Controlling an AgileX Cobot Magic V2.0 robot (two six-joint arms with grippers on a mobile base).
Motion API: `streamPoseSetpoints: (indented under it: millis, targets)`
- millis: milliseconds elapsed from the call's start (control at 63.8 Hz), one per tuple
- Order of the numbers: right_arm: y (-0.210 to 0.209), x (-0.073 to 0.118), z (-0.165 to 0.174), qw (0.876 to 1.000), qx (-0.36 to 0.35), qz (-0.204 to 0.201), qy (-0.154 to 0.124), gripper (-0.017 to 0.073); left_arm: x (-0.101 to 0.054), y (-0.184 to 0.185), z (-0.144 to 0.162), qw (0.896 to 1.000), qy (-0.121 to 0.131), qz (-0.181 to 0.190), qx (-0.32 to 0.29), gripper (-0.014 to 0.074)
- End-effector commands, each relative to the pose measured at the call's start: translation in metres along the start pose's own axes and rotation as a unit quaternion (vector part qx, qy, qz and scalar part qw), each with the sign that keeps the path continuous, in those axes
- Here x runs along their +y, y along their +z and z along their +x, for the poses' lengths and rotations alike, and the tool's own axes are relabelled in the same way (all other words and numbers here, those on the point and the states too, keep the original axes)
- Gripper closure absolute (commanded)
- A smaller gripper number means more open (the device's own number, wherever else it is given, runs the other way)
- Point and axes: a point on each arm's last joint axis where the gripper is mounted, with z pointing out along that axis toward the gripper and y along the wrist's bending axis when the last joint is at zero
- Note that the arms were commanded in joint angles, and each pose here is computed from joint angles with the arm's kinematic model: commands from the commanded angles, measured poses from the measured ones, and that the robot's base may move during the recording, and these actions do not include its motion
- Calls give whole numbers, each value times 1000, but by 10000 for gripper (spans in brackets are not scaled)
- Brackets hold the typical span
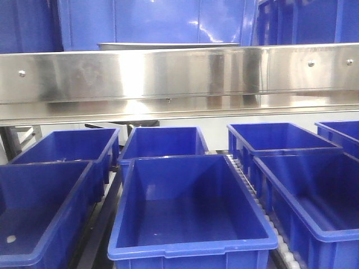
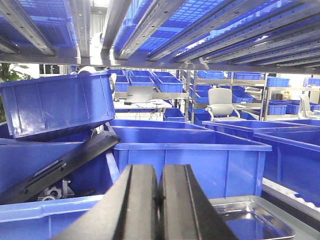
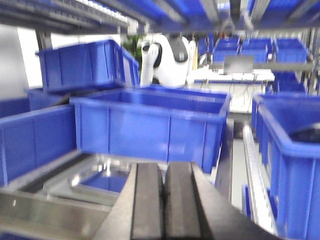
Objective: Stack silver trays without gaps
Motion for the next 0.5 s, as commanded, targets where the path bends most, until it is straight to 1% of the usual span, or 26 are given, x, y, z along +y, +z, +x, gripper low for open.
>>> streamPoseSetpoints:
  millis: [0,63,188,267,329,376,408,486]
  targets:
    - [-1,-4,-5,999,-29,32,-26,638,0,-2,-2,1000,0,6,-12,602]
    - [1,-8,-1,996,-24,71,-42,638,0,-2,-2,1000,0,6,-12,602]
    - [6,-16,15,989,-4,138,-47,638,0,-2,-2,1000,0,6,-12,602]
    - [9,-22,32,984,19,170,-44,638,0,-2,-2,1000,0,6,-12,602]
    - [5,-23,44,983,20,179,-44,638,0,-2,-2,1000,0,6,-12,602]
    - [3,-23,55,983,16,179,-41,638,0,-2,-2,1000,0,6,-12,602]
    - [1,-23,63,984,5,177,-35,638,0,-2,-2,1000,0,6,-12,602]
    - [-6,-22,86,984,-27,175,-30,638,0,-2,-2,1000,0,6,-12,602]
